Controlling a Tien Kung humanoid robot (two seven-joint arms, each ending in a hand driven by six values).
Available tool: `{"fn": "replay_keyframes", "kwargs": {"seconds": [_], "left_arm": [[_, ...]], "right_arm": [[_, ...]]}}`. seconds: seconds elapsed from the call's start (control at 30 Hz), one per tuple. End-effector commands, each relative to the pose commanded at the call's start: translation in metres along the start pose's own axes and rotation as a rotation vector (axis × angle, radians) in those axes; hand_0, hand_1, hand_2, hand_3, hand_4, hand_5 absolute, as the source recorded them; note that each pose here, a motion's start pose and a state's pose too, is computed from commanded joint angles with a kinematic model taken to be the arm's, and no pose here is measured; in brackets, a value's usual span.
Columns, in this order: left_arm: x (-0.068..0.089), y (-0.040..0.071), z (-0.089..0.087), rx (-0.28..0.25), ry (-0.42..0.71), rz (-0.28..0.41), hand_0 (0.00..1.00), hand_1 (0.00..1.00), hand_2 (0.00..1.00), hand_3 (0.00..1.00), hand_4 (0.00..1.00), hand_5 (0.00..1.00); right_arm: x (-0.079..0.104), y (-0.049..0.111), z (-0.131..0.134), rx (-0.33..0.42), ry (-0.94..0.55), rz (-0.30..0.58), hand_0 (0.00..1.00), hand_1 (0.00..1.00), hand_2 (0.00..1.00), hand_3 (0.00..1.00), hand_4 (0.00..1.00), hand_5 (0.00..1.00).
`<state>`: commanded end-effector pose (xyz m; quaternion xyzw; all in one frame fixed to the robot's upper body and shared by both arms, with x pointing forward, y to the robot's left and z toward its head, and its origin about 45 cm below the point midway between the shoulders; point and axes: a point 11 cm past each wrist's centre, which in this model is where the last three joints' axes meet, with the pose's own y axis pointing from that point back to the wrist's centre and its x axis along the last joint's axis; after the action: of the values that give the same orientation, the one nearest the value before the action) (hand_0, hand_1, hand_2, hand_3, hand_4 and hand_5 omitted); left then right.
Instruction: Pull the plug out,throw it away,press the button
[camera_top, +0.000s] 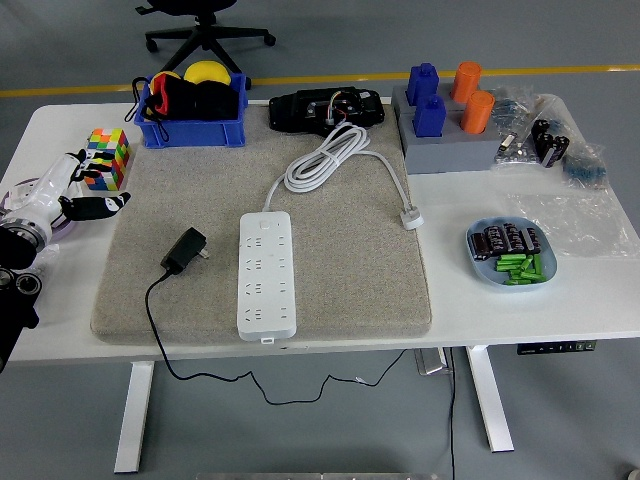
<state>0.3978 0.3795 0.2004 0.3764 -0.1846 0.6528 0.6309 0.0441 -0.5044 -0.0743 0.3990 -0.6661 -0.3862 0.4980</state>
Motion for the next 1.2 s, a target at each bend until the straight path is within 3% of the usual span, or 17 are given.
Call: {"fn": "replay_keyframes", "kwargs": {"seconds": [0.33, 1.2], "left_arm": [[-0.010, 0.005, -0.005, 0.007, 0.004, -0.025, 0.814, 0.766, 0.737, 0.794, 0.759, 0.108], [-0.010, 0.012, -0.008, 0.008, 0.007, -0.018, 0.807, 0.756, 0.731, 0.790, 0.751, 0.102]], "right_arm": [[0.003, 0.001, 0.013, -0.021, 0.000, 0.004, 0.728, 0.677, 0.658, 0.640, 0.742, 0.582], [0.000, 0.001, 0.017, -0.025, -0.013, 0.000, 0.728, 0.678, 0.659, 0.641, 0.745, 0.584]]}}
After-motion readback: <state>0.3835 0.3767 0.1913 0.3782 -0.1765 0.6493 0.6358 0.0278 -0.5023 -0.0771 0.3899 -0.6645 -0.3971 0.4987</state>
